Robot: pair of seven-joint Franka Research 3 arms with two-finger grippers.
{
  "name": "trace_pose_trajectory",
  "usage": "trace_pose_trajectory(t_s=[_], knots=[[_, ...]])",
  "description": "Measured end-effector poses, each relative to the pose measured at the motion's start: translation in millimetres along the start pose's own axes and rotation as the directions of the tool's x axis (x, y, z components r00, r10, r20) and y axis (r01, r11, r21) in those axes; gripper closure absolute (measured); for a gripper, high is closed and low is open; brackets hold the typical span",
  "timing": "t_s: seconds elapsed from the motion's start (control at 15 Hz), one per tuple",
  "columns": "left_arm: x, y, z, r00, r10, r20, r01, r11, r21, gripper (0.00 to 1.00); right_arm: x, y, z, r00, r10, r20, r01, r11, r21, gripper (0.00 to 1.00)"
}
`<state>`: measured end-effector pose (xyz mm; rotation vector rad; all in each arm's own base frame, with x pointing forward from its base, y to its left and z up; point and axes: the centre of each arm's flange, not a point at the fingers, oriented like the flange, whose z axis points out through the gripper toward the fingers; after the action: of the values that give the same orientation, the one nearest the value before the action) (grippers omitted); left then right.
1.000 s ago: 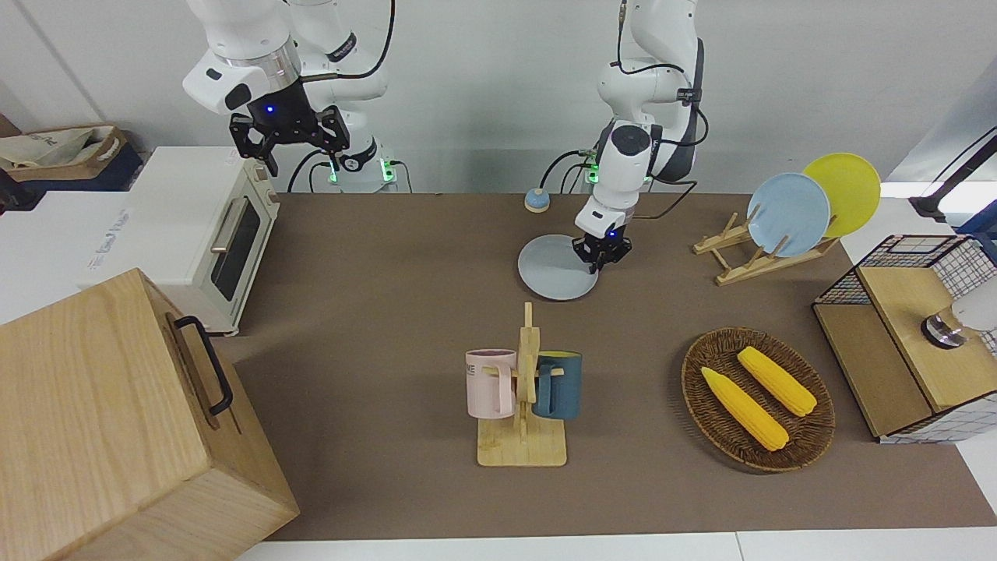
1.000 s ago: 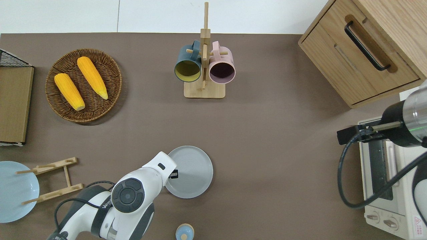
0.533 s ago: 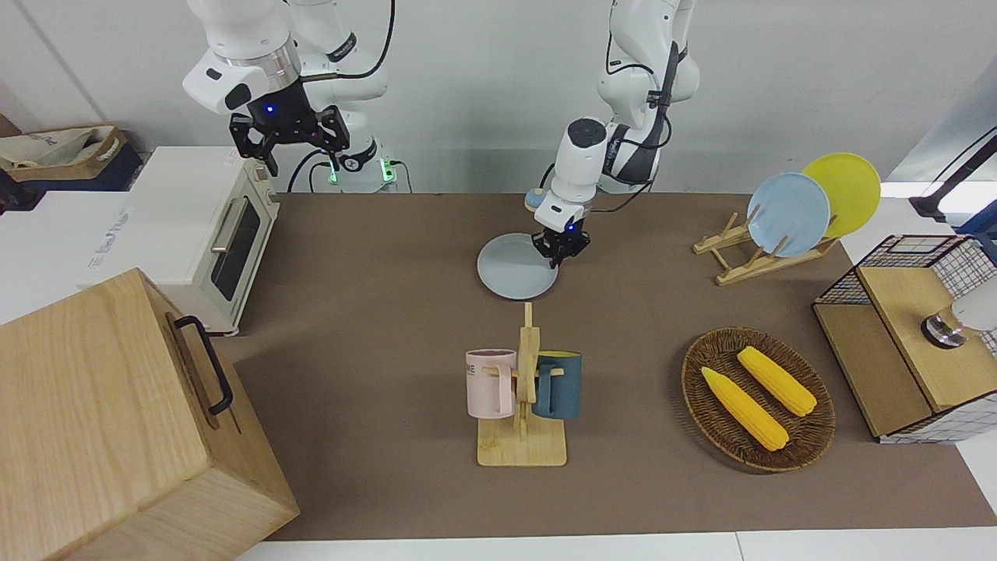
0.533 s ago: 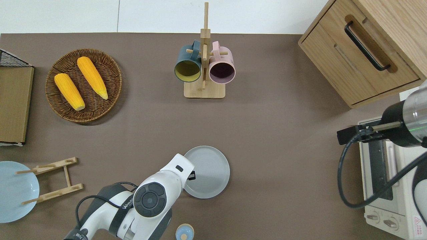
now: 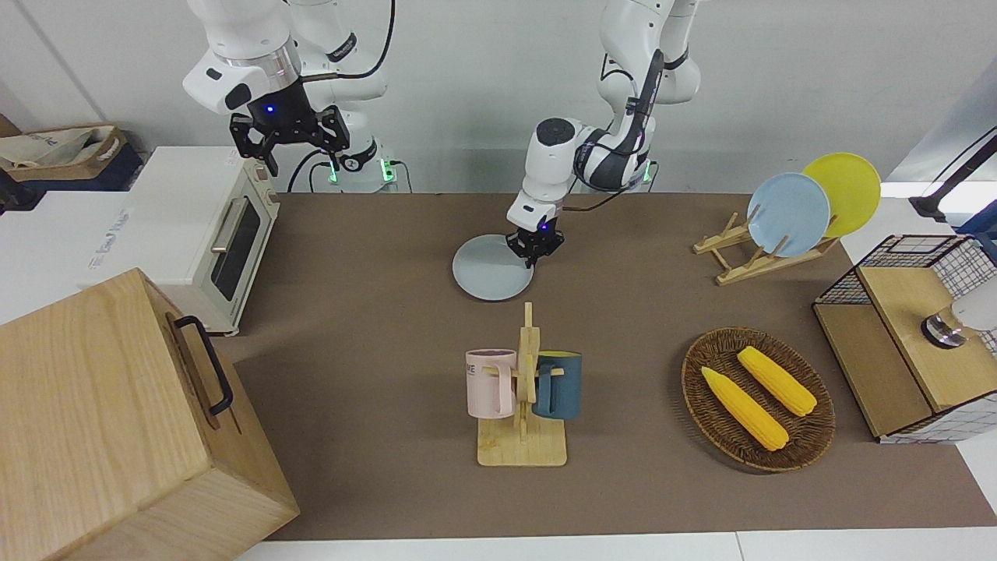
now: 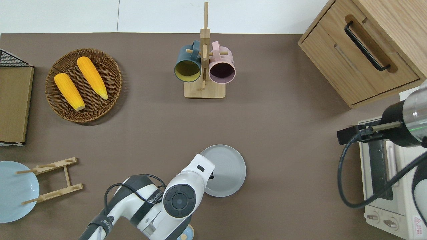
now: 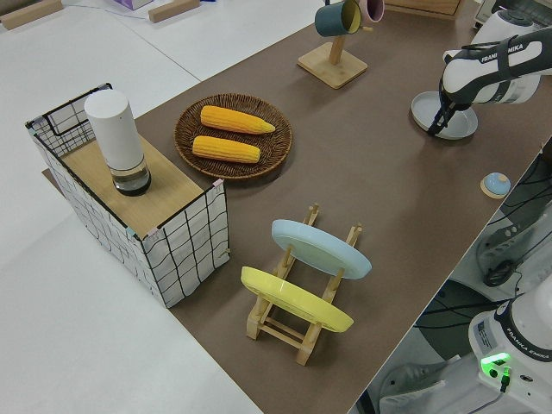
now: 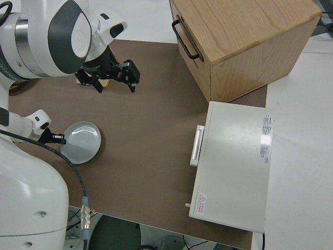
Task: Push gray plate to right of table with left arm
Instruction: 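Keep pushing the gray plate with the left gripper farther toward the oven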
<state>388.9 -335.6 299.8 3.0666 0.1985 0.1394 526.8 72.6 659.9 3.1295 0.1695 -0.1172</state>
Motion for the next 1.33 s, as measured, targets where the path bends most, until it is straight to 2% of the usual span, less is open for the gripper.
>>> trace_pose_trajectory(t_s=[0.53,0.73,1.07,1.13,1.33], knots=[[0.3,73.4,-1.0,0.9984,-0.041,0.038,0.041,0.999,0.003,0.92,0.0,0.0,0.0,1.0,0.0,0.0,0.0,1.0,0.0,0.01],[-5.1,92.0,3.0,0.9987,-0.049,0.015,0.049,0.999,0.007,0.92,0.0,0.0,0.0,1.0,0.0,0.0,0.0,1.0,0.0,0.01],[-1.8,101.0,2.1,0.9986,-0.052,0.011,0.052,0.999,0.0,0.95,0.0,0.0,0.0,1.0,0.0,0.0,0.0,1.0,0.0,0.01],[-0.7,101.4,1.2,0.9986,-0.052,0.009,0.053,0.999,-0.001,0.92,0.0,0.0,0.0,1.0,0.0,0.0,0.0,1.0,0.0,0.01],[2.4,99.8,2.4,0.9983,-0.058,0.011,0.058,0.998,0.008,0.63,0.0,0.0,0.0,1.0,0.0,0.0,0.0,1.0,0.0,0.01]])
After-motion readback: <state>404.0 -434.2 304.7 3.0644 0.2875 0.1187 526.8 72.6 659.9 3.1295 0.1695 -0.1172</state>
